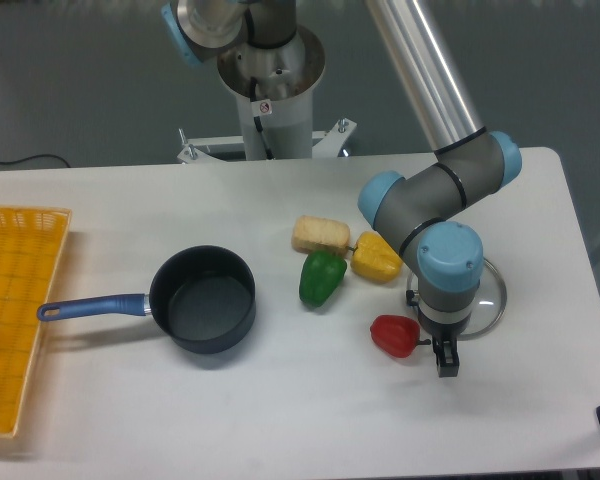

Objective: Pick up the red pepper
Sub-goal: 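Lower the open gripper beside the red pepper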

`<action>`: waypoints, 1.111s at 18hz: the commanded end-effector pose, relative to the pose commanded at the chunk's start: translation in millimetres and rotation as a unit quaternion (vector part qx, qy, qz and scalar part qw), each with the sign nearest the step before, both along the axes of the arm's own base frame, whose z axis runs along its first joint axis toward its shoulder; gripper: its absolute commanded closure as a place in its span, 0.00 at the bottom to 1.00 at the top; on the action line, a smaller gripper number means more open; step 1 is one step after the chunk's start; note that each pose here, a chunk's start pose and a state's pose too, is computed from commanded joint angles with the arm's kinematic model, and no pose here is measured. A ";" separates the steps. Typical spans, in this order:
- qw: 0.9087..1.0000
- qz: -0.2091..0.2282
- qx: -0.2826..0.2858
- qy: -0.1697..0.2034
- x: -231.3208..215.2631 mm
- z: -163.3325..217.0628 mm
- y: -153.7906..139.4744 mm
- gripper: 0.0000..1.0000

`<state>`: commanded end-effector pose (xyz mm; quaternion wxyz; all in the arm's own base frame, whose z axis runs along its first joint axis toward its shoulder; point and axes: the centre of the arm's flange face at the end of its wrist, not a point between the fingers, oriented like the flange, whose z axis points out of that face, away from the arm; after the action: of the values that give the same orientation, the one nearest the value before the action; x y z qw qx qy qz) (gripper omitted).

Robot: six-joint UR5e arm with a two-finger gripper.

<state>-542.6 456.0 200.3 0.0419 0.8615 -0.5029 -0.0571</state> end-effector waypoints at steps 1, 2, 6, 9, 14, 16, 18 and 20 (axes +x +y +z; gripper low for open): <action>1.000 -0.001 -0.001 -0.001 1.1 -0.8 0.4 0.27; 1.000 0.000 -0.001 -0.001 0.8 -1.3 -0.4 0.28; 1.000 0.008 -0.001 -0.002 1.9 -2.2 -0.1 0.34; 1.000 0.017 0.000 -0.002 2.6 -2.2 0.8 0.39; 1.000 0.024 0.002 -0.001 3.6 -2.7 2.7 0.42; 0.999 0.031 0.006 0.002 8.0 -3.0 8.8 0.45; 0.999 0.033 0.007 0.003 8.3 -2.3 9.9 0.46; 0.999 0.033 0.007 0.003 8.3 -2.3 9.9 0.47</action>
<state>-534.3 465.9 198.0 0.0395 0.8775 -0.4740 -0.0615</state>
